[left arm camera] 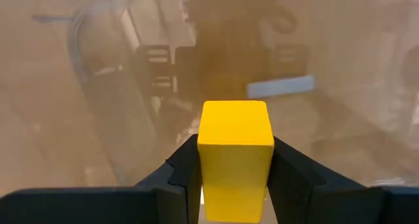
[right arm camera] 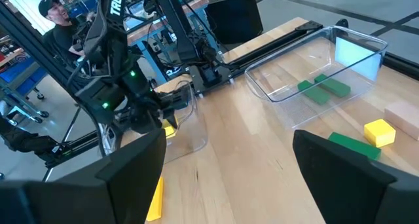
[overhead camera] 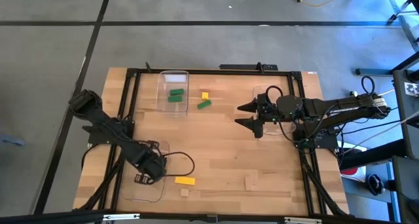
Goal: Sort & place blocks by color
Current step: Put the bottom right yellow block into the bottom left transparent bin, then put the bottom yellow block into the bottom left transparent bin
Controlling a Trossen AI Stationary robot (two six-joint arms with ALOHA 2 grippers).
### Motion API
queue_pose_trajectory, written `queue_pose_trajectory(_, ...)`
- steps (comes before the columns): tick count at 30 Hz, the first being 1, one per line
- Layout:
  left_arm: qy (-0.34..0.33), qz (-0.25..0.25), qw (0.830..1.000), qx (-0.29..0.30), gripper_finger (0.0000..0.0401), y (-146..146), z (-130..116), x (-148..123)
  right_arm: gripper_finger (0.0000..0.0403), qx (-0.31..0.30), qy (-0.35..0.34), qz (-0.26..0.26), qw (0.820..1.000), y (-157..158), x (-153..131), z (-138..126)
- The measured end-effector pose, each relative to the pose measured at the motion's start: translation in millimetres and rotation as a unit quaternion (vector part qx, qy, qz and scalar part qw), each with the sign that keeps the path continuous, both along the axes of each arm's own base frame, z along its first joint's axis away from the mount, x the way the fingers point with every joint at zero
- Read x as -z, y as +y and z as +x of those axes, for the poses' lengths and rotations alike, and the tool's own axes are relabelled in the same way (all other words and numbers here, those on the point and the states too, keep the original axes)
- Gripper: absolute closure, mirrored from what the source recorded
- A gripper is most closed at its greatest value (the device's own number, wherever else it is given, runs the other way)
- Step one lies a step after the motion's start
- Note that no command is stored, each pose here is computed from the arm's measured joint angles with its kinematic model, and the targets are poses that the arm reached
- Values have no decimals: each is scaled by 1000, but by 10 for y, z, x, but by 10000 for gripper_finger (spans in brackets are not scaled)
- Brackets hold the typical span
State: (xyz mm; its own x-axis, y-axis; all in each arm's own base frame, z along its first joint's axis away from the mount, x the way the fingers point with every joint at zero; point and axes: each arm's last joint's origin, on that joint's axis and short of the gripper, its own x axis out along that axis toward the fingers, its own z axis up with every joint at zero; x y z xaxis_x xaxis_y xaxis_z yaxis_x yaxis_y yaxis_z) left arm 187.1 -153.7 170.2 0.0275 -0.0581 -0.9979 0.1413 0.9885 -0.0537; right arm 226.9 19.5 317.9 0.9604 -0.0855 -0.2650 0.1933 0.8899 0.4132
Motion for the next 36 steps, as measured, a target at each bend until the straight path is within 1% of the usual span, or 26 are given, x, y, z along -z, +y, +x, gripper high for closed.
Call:
queue_pose_trajectory(4, 3, 2, 1000, 0, 280, 7, -12, 13, 67, 0, -1, 0, 1000, 0, -1, 0)
queue_pose_trajectory(10, 5, 4, 1000, -3, 208, 16, -11, 14, 67, 0, -1, 0, 1000, 0, -1, 0)
queue_pose_trajectory(13, 9, -3, 1000, -19, 186, 39, 6, 9, 67, 0, -1, 0, 1000, -1, -2, 0)
queue_pose_trajectory(15, 22, -19, 999, -28, 177, 65, 30, -19, 67, 0, -1, -1, 1000, -1, -1, 0)
queue_pose_trajectory(17, 39, -48, 997, -37, 174, 82, 84, -88, 67, 0, 0, -1, 1000, 0, -1, 0)
queue_pose_trajectory(20, 37, -97, 994, -27, 172, 99, 143, -338, 67, 0, -1, -1, 1000, 0, -1, 0)
queue_pose_trajectory(22, 4, -122, 992, -19, 171, 123, 195, -577, 67, 0, -1, -1, 1000, 0, -2, 0)
queue_pose_trajectory(24, -55, -131, 990, -17, 171, 197, 243, -872, 67, 0, -1, -1, 1000, -1, -2, 0)
queue_pose_trajectory(27, -170, -116, 978, -35, 171, 391, 278, -1344, 67, 0, -1, -1, 1000, -1, -2, 0)
queue_pose_trajectory(29, -241, -87, 965, -56, 170, 556, 292, -1578, 67, 0, -1, -1, 1000, 0, -2, 0)
queue_pose_trajectory(32, -345, -55, 932, -93, 170, 832, 325, -1837, 67, 0, -1, -1, 1000, -1, -3, -1)
queue_pose_trajectory(34, -407, -58, 904, -119, 170, 1001, 359, -1933, 67, 0, -1, -1, 1000, -1, -3, -1)
queue_pose_trajectory(36, -453, -80, 879, -130, 170, 1107, 404, -1958, 67, 0, -2, 0, 1000, 0, -4, -1)
